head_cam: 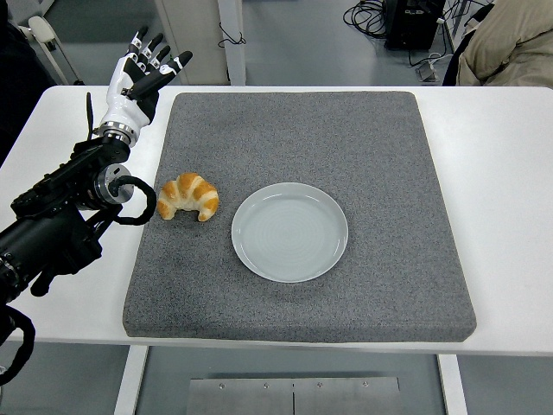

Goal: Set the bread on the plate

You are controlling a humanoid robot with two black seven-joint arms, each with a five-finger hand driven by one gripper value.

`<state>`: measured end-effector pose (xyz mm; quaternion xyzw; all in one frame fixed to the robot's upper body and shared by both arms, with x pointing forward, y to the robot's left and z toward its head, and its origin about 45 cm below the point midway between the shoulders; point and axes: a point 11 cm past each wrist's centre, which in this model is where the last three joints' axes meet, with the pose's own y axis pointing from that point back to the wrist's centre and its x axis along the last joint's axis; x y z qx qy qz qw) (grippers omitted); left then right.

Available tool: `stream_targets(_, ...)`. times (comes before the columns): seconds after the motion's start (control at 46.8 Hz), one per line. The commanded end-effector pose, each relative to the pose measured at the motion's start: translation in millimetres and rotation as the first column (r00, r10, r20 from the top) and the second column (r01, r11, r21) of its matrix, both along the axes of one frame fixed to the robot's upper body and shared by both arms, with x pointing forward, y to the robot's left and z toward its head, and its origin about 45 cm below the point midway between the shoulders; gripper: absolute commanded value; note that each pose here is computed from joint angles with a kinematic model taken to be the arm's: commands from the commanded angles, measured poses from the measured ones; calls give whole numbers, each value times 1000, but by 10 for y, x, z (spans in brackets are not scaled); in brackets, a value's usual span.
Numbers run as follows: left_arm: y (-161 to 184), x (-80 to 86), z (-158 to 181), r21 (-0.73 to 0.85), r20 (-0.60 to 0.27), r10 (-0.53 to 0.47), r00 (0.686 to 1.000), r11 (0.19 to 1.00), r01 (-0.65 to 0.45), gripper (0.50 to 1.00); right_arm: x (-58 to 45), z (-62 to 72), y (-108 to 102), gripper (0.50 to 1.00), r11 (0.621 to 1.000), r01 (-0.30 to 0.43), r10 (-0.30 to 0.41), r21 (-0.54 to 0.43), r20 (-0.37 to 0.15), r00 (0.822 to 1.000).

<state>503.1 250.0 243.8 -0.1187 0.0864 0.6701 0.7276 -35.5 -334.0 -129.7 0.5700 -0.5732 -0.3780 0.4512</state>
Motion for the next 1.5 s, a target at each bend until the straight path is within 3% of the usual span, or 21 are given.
stream_targets(0.0, -12, 7, 43, 69, 1, 1, 1000, 998, -1, 969, -7, 0, 1, 1000, 1000, 0, 0, 0, -1, 1000)
stream_targets(0.321, 19, -90, 161, 256, -67, -109, 992, 959, 122, 968, -7, 0, 1, 1000, 1000, 0, 0, 0, -1, 1000)
stream_targets(0.598, -39, -287, 530, 457, -41, -221, 974, 863, 215, 968, 2, 0, 1, 1000, 1000, 0, 0, 0, 0, 1000)
stream_targets(0.855, -138, -385, 520, 749, -53, -370, 928, 599, 282, 966, 2, 0, 1, 1000, 1000, 0, 0, 0, 0, 1000)
stream_targets(1.132, -21, -469, 420, 837, -167, -448, 878, 406, 366, 966, -7, 0, 1, 1000, 1000, 0, 0, 0, -1, 1000)
stream_targets(1.474, 106, -556, 287, 902, -251, -470, 846, 203, 380, 966, -7, 0, 1, 1000, 1000, 0, 0, 0, -1, 1000)
